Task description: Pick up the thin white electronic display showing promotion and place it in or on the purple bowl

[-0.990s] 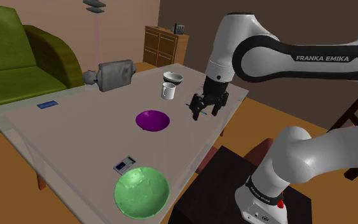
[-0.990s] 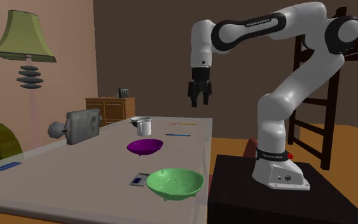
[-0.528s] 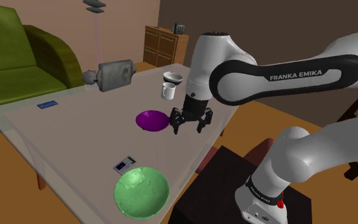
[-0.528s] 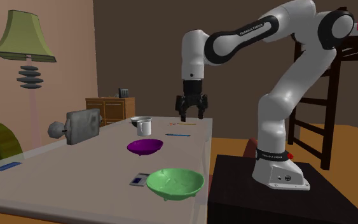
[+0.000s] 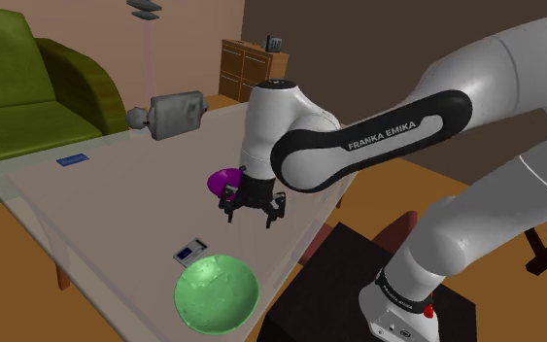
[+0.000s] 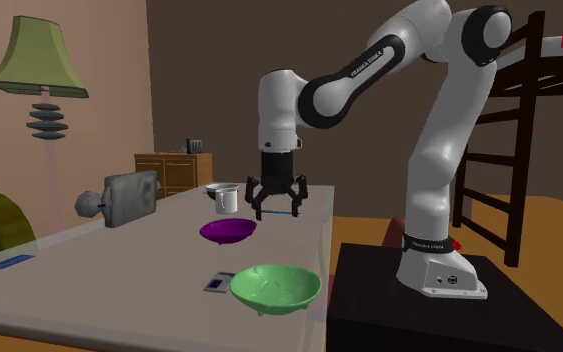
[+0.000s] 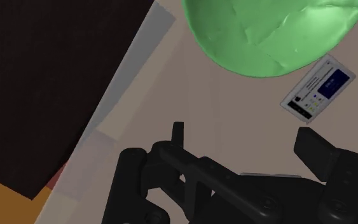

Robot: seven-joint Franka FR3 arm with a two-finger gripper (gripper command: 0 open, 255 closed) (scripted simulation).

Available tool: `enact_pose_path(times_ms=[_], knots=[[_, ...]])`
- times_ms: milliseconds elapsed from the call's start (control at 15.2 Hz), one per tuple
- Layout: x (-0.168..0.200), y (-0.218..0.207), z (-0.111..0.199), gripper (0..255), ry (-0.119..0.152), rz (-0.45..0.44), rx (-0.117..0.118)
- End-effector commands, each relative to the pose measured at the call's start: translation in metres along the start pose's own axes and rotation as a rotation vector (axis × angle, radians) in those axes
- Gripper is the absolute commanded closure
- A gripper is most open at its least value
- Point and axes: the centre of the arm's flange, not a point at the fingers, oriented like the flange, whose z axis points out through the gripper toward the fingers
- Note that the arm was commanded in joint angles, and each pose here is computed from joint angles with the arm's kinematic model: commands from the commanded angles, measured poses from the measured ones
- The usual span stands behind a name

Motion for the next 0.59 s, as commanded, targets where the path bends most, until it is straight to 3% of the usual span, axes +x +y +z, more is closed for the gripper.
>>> enact_pose_path(times_ms=[0, 528], knots=[[-0.007, -0.021, 0.017, 0, -0.006, 0.078, 0.006], [-0.006, -0.105, 0.078, 0, -0.019, 0.366, 0.018]])
